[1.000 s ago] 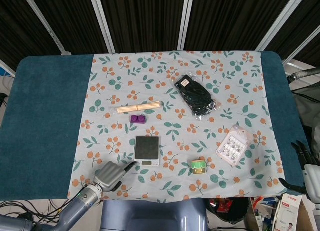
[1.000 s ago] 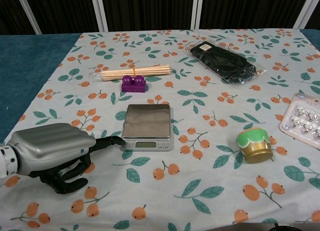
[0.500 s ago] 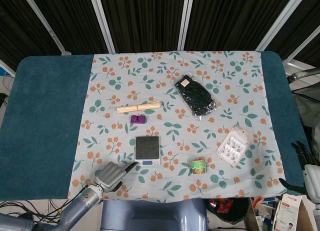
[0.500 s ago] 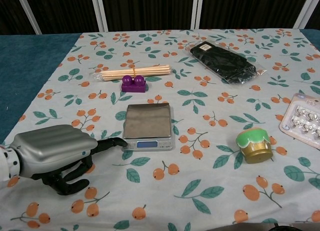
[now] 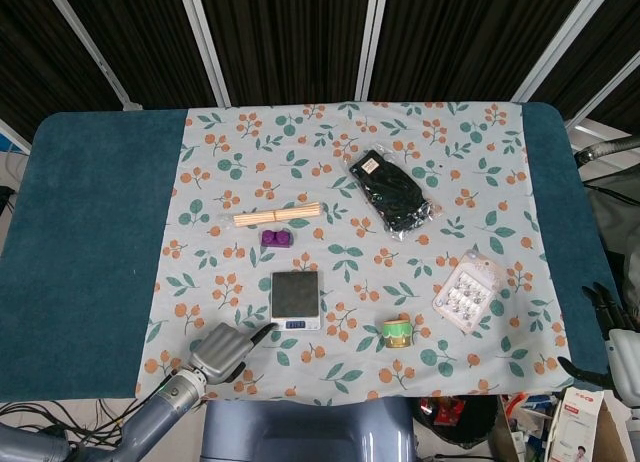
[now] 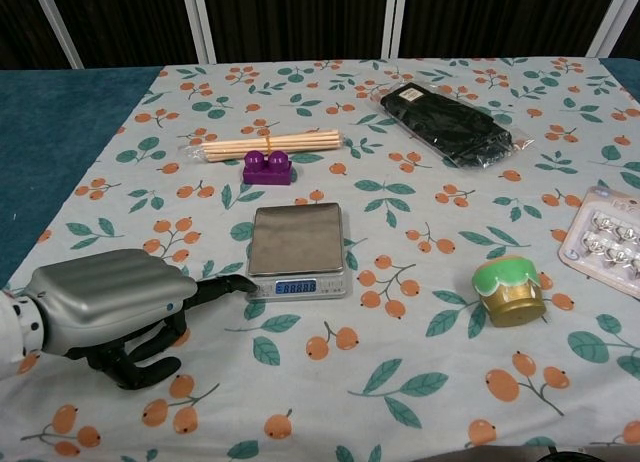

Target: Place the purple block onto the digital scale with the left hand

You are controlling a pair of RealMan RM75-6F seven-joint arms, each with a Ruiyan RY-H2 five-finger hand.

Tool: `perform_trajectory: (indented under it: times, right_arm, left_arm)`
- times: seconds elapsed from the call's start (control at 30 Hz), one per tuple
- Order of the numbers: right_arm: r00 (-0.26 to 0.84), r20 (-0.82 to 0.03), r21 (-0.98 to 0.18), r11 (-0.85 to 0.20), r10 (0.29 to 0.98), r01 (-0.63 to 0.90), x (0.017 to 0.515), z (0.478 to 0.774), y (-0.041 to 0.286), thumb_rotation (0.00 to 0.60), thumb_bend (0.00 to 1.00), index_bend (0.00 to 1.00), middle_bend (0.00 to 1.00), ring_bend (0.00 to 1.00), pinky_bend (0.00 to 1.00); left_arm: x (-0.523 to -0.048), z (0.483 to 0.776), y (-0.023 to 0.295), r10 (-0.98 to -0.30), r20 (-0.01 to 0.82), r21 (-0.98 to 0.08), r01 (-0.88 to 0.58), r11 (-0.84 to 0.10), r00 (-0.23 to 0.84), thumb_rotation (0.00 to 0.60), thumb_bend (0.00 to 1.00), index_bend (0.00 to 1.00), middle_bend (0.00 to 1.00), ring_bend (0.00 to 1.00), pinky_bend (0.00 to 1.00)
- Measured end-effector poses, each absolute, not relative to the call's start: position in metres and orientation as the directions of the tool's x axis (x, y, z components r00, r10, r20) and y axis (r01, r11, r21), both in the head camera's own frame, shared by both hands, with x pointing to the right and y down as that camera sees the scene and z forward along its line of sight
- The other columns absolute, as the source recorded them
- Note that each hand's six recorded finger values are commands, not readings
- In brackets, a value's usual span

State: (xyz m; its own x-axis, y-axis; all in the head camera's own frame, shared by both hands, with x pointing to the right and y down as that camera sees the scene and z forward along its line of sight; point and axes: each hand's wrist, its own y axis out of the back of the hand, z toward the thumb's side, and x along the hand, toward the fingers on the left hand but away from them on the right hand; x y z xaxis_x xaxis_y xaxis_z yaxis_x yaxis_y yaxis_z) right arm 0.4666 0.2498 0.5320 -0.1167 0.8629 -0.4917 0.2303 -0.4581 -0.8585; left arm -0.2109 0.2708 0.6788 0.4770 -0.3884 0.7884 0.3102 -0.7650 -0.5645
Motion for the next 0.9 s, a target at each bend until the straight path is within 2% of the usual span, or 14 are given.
perform_trajectory:
  times: [0.07,0.2,0.27,0.33,0.43,0.53,0.63,0.8,0.9]
  right_arm:
    - [-0.117,-0.491,-0.859,-0.457,0.863,0.23,0.467,0.532,0.25,0.6,0.07,0.0,0.0,0.13,0.18]
    - [-0.115,-0.496,-0.856,-0.463,0.861,0.229,0.467,0.532,0.25,0.6,0.07,0.0,0.0,0.13,0.18]
    - [-0.115,-0.496,-0.856,-0.463,0.861,0.228,0.467,0.532,0.25,0.6,0.07,0.0,0.0,0.13,0.18]
    - [-0.116,-0.497,-0.856,-0.463,0.86,0.229,0.467,0.532,0.25,0.6,0.07,0.0,0.0,0.13,0.18]
    - [-0.118,-0.497,-0.856,-0.464,0.859,0.229,0.467,0.532,0.25,0.6,0.07,0.0,0.0,0.13,0.18]
    - [-0.118,-0.497,-0.856,-0.464,0.859,0.229,0.467,0.532,0.25,0.6,0.07,0.0,0.0,0.13,0.18]
    - [-0.119,-0.499,-0.855,-0.465,0.859,0.23,0.467,0.532,0.251,0.6,0.07,0.0,0.0,0.13,0.18]
    - [-0.12,-0.5,-0.854,-0.466,0.857,0.23,0.467,0.532,0.251,0.6,0.07,0.0,0.0,0.13,0.18]
    - [-0.122,-0.502,-0.853,-0.468,0.856,0.231,0.467,0.532,0.251,0.6,0.07,0.0,0.0,0.13,0.18]
  left_arm:
    - [-0.209,0.674,0.269,-0.404,0.775,-0.579,0.29,-0.762,0.485,0.6,0.43,0.0,0.75,0.76,0.72]
    - [-0.208,0.665,0.262,-0.445,0.745,-0.61,0.238,-0.756,0.497,0.6,0.28,0.0,0.64,0.67,0.68]
    - [-0.207,0.662,0.259,-0.464,0.73,-0.624,0.213,-0.752,0.501,0.6,0.2,0.0,0.56,0.56,0.62]
    - [-0.206,0.658,0.254,-0.489,0.708,-0.643,0.18,-0.744,0.51,0.6,0.13,0.0,0.44,0.38,0.49]
    - [-0.205,0.651,0.248,-0.521,0.677,-0.662,0.121,-0.74,0.521,0.6,0.08,0.01,0.31,0.22,0.31]
    - [-0.207,0.644,0.24,-0.551,0.651,-0.667,0.046,-0.744,0.522,0.6,0.07,0.08,0.28,0.2,0.28]
    - [-0.205,0.633,0.224,-0.608,0.591,-0.692,-0.053,-0.72,0.53,0.6,0.07,0.1,0.29,0.2,0.27]
    - [-0.208,0.617,0.178,-0.748,0.438,-0.778,-0.206,-0.593,0.5,0.6,0.07,0.13,0.29,0.2,0.26]
    - [-0.212,0.617,0.151,-0.791,0.399,-0.801,-0.243,-0.547,0.464,0.6,0.07,0.13,0.3,0.19,0.24]
